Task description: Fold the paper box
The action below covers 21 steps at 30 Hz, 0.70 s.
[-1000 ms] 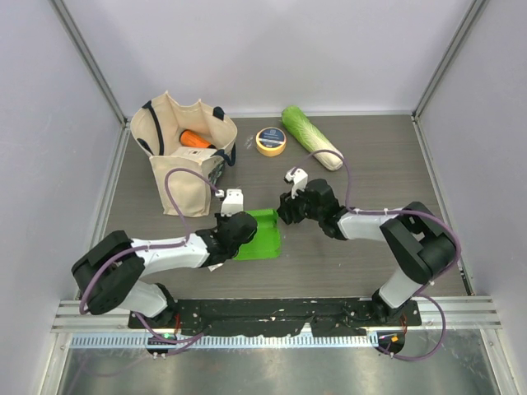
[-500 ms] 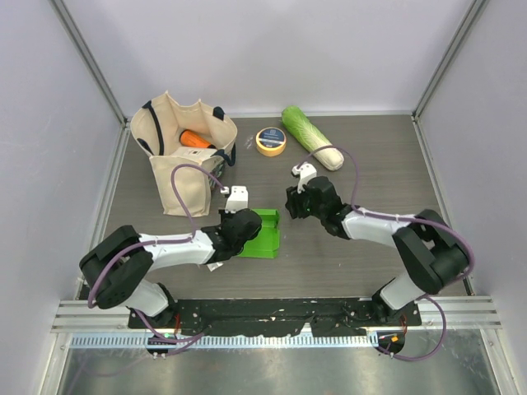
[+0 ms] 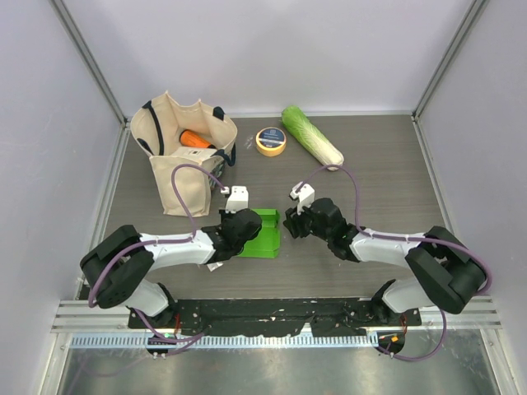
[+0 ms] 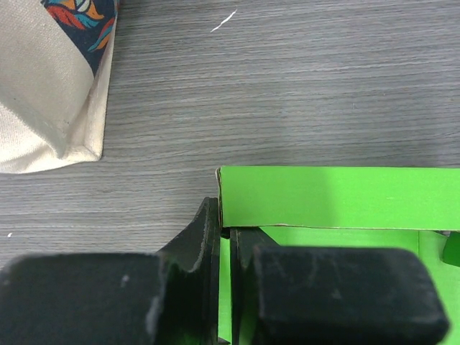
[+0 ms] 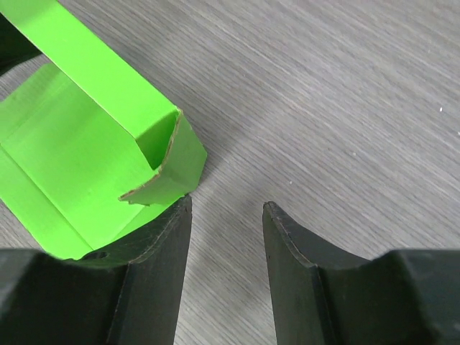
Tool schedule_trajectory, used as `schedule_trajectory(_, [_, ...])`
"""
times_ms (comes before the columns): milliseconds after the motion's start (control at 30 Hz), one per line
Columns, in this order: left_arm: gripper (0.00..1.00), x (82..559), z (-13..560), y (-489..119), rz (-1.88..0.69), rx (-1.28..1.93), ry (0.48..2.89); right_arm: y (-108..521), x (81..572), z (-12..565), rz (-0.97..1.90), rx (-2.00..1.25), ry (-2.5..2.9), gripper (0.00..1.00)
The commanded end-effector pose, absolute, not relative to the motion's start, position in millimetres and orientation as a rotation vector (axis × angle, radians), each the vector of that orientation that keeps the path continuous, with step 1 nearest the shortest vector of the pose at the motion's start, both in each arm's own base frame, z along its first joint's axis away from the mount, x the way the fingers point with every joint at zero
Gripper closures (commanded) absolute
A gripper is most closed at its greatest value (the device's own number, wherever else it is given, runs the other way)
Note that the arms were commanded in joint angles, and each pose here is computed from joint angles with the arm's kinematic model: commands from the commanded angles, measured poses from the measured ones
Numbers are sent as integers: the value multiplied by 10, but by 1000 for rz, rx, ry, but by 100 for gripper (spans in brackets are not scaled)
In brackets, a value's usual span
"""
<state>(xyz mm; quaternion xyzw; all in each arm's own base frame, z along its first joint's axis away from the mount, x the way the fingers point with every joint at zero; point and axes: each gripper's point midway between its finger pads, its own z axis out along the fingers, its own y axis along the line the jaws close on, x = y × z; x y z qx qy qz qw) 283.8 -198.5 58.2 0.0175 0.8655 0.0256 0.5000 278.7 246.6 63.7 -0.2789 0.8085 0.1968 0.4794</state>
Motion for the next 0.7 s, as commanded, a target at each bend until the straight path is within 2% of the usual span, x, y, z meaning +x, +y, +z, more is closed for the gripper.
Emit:
schedule_trajectory(0, [100, 2877, 634, -2022, 53, 39, 2072, 2658, 2872, 906, 541, -691, 1829, 51])
schedule_trajectory(667, [100, 2867, 646, -2052, 23, 47, 2074, 2894, 2897, 872, 550, -730, 1771, 56])
